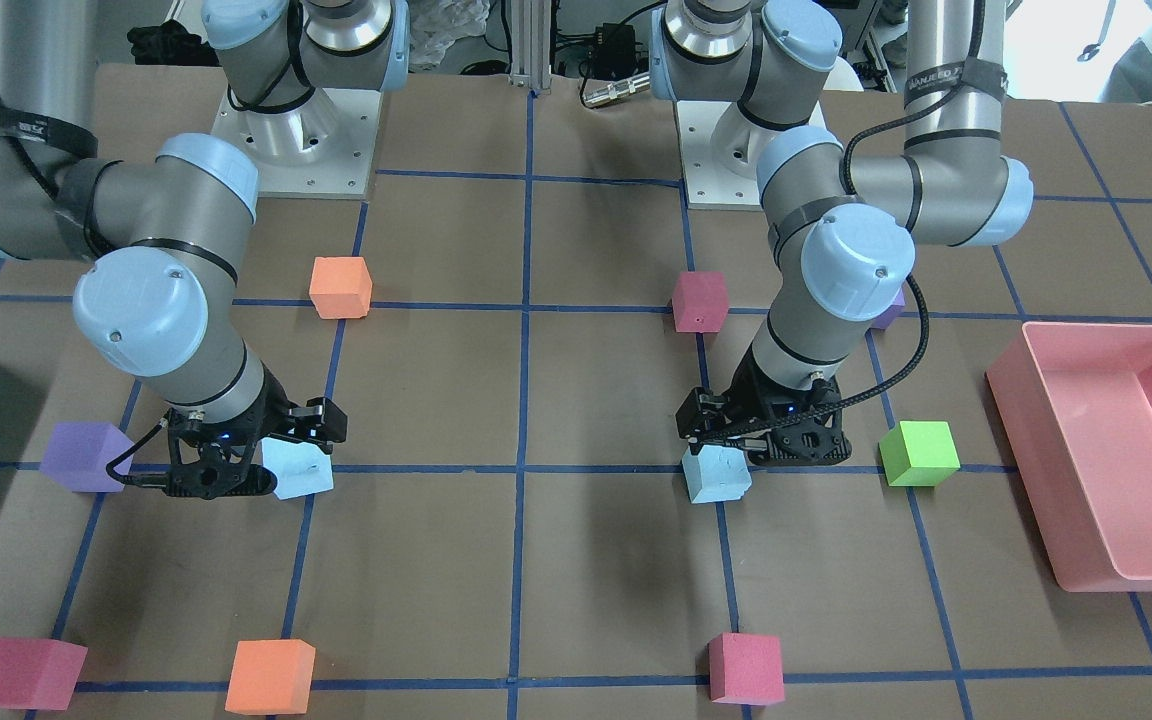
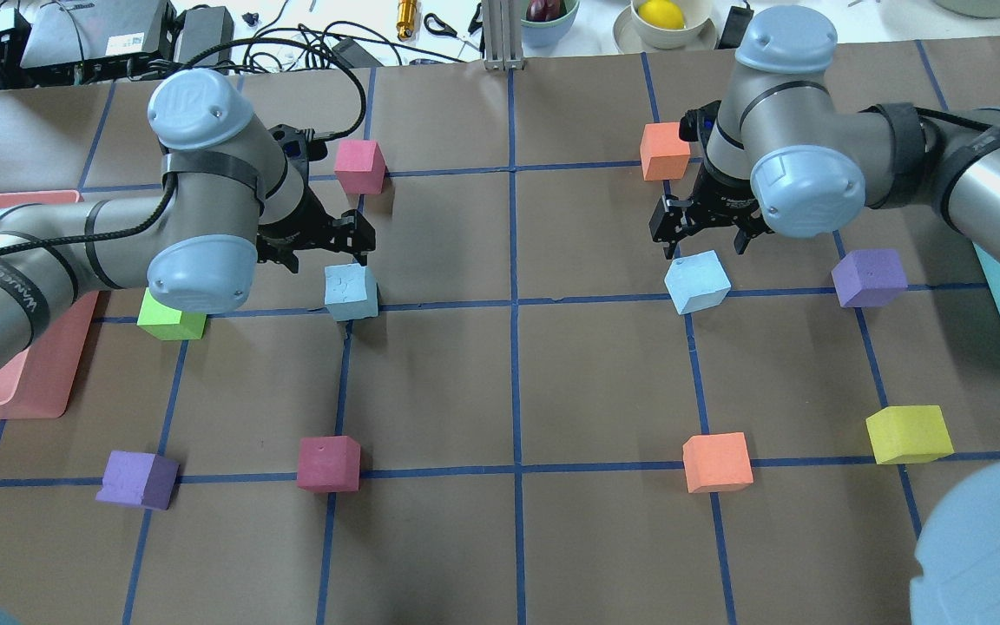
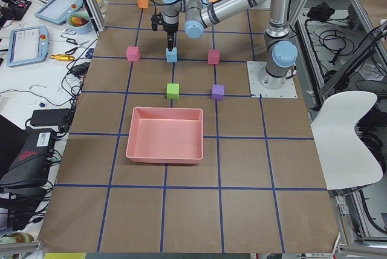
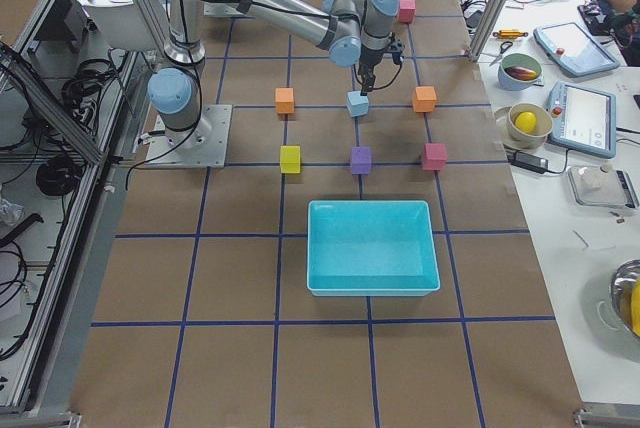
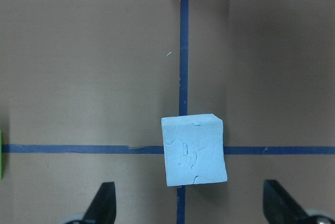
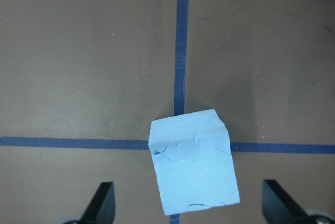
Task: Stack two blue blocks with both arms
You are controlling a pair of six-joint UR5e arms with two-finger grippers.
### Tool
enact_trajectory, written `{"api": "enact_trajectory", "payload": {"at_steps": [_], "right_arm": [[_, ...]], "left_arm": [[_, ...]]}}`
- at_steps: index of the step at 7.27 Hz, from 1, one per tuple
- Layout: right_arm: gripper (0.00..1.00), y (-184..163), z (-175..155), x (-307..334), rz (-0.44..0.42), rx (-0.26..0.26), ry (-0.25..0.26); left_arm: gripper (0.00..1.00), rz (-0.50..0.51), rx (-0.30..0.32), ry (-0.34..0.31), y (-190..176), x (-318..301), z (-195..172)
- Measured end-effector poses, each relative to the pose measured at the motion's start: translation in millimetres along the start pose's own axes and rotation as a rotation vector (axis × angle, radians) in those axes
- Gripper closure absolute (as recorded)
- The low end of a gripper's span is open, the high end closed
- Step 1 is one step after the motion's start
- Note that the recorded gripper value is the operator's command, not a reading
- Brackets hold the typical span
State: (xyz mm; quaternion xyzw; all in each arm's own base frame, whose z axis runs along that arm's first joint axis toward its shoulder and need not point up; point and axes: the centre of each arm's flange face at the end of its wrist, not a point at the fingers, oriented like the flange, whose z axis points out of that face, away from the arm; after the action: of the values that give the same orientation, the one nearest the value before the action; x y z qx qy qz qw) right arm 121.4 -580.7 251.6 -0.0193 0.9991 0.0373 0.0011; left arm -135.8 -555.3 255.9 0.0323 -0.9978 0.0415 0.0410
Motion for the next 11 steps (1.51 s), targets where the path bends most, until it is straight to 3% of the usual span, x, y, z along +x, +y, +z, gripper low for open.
{"api": "enact_trajectory", "payload": {"at_steps": [2, 4, 5, 6, 7, 9, 11], "right_arm": [[0.00, -0.9, 27.7, 0.9, -0.007, -0.028, 0.005], [0.01, -2.0, 44.6, 3.8, -0.039, -0.054, 0.032], [0.31, -0.7, 51.8, 4.0, -0.041, -0.063, 0.033], [0.72, 1.9, 58.1, 3.5, -0.037, -0.065, 0.030], [1.00, 3.3, 61.0, 3.3, -0.032, -0.057, 0.028], [1.00, 3.1, 58.4, 5.2, -0.014, -0.044, 0.028], [1.00, -12.5, 26.6, -1.9, 0.087, 0.008, 0.002]], "left_arm": [[0.00, -0.015, -0.025, 0.027, -0.8, 5.5, 27.1], [0.00, -0.011, -0.036, -0.022, -2.2, 2.0, 40.5], [0.00, -0.009, -0.036, -0.047, -2.3, -0.1, 42.9], [0.00, -0.008, -0.039, -0.058, -2.2, -1.1, 45.3], [0.00, -0.008, -0.049, -0.063, -1.4, -1.2, 50.7], [0.00, 0.003, -0.065, -0.069, 0.6, 3.5, 60.0], [0.00, 0.007, -0.072, -0.073, 1.2, 5.2, 63.5]]}}
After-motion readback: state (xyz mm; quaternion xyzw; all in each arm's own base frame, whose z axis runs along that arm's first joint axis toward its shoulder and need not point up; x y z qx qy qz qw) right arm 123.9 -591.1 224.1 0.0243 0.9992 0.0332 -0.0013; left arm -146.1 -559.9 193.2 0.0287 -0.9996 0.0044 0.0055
